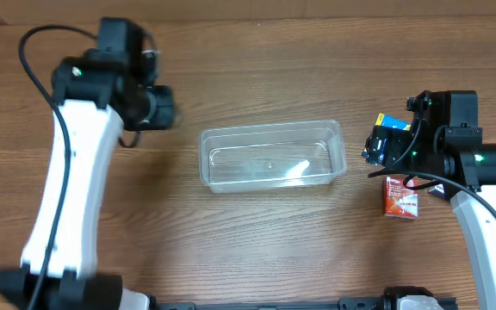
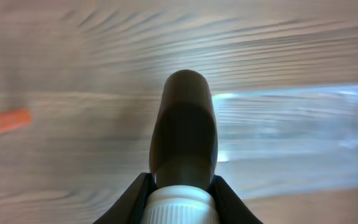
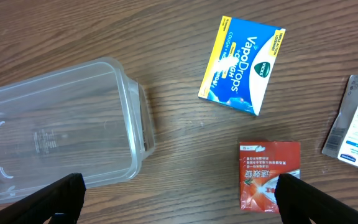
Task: Pack container
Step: 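Carry the dark bottle into the container and release it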
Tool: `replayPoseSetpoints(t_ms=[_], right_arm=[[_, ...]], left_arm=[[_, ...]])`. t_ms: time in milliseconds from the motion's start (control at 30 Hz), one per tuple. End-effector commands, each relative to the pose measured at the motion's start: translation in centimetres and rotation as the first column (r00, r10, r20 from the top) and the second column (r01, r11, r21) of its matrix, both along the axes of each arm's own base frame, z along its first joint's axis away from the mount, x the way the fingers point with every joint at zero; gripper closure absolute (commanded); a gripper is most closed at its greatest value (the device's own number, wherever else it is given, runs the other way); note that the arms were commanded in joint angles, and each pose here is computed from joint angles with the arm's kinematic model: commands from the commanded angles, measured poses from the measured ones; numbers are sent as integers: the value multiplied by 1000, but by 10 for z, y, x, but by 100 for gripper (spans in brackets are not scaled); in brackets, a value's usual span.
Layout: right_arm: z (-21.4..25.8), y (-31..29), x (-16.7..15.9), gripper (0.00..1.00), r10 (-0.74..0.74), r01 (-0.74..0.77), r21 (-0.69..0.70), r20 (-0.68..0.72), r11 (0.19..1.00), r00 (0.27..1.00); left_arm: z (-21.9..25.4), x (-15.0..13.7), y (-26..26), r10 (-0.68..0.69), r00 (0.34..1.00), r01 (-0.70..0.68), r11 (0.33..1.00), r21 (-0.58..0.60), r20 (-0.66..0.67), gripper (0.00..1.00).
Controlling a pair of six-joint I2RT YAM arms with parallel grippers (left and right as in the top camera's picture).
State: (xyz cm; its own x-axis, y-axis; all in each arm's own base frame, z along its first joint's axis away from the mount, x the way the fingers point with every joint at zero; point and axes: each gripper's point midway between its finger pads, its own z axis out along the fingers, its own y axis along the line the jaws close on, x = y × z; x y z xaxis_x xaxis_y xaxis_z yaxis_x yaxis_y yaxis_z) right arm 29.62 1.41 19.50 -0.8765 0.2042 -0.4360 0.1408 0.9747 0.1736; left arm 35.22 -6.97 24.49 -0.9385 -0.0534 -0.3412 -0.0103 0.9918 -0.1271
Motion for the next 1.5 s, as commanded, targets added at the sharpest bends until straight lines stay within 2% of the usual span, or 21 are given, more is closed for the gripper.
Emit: replayPoseSetpoints(t_ms=[0, 267, 600, 1200, 1467], right_arm=[[15, -3, 6, 0, -4, 4, -7, 49, 1000, 999], [15, -3, 6, 0, -4, 4, -7, 48, 1000, 999], [15, -3, 6, 0, -4, 4, -7, 48, 1000, 999], [15, -3, 6, 0, -4, 4, -7, 49, 1000, 999], [15, -3, 7, 0, -4, 4, -8, 52, 1000, 999]], left_arm=[[24, -19, -44, -4, 999, 7, 998, -57, 41, 96], [-26, -32, -101, -87, 989, 85, 996, -24, -120, 96], [-88, -19, -106, -53, 960, 66, 997, 40, -277, 96], [-140, 5, -77, 25, 929, 15, 994, 104, -368, 96], [-158, 11, -77, 6, 923, 40, 993, 110, -386, 96]])
